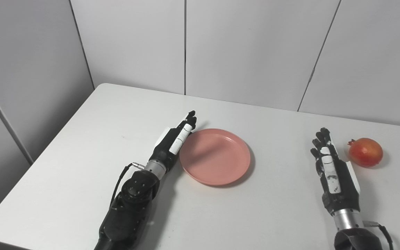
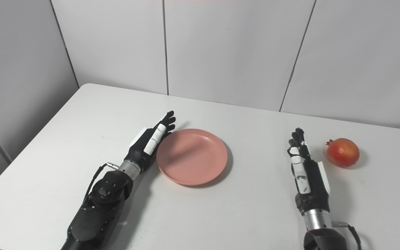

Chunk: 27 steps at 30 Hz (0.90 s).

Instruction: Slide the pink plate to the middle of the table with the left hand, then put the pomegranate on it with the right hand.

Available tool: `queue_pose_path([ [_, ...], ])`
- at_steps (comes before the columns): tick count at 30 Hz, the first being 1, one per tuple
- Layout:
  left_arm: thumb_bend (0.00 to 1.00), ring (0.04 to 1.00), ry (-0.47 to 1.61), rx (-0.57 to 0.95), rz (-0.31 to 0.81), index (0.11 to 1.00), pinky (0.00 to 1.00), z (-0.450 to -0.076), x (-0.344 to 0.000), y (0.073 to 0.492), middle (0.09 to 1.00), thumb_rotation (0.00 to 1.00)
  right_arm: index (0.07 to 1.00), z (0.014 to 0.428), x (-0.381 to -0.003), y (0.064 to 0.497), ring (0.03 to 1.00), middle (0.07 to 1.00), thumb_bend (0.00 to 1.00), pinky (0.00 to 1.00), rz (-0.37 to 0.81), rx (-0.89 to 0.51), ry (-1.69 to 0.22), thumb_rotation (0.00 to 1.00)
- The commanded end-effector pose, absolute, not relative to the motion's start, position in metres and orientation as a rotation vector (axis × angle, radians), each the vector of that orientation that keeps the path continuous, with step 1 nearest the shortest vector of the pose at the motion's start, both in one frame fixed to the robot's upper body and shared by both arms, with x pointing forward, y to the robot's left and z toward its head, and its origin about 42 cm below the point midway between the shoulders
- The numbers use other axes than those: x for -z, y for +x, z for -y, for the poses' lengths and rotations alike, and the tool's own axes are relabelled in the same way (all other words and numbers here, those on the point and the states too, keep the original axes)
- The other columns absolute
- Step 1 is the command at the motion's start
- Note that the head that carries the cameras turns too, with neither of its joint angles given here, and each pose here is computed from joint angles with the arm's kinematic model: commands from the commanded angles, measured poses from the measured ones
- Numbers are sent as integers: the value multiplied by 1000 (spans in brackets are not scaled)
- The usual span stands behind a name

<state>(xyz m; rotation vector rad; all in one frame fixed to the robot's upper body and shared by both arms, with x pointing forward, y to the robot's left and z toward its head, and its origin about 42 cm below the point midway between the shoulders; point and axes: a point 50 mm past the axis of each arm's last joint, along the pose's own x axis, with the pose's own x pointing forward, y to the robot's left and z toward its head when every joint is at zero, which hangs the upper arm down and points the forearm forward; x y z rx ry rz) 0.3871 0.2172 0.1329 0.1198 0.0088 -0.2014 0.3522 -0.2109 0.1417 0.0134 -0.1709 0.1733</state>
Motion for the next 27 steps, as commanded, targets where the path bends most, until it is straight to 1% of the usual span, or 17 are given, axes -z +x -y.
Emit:
queue_pose_path([
  [1, 824, 986, 133, 215, 43, 1000, 980, -217, -151, 391, 996, 1000, 1000, 204, -169, 362, 1000, 1000, 690, 1000, 275, -175, 21, 904],
  [5, 825, 991, 119, 225, 40, 1000, 992, -217, -152, 388, 1000, 1000, 1000, 197, -170, 363, 1000, 1000, 712, 1000, 269, -160, 28, 880],
  [10, 814, 991, 119, 236, 40, 1000, 997, -215, -151, 384, 1000, 1000, 1000, 191, -168, 365, 1000, 1000, 737, 1000, 267, -151, 19, 878],
  [13, 825, 999, 36, 245, 31, 1000, 1000, -208, -147, 380, 1000, 1000, 1000, 188, -167, 366, 1000, 1000, 741, 1000, 270, -143, 15, 883],
  [18, 814, 1000, -34, 256, 25, 1000, 1000, -195, -142, 373, 1000, 1000, 1000, 185, -168, 366, 1000, 1000, 753, 1000, 270, -137, 13, 878],
  [24, 800, 1000, -67, 261, 33, 1000, 1000, -183, -139, 367, 1000, 1000, 1000, 184, -168, 367, 1000, 1000, 760, 1000, 268, -135, 2, 895],
  [27, 800, 1000, -90, 256, 38, 1000, 1000, -178, -138, 365, 1000, 1000, 1000, 183, -168, 367, 1000, 1000, 742, 1000, 268, -133, 2, 899],
])
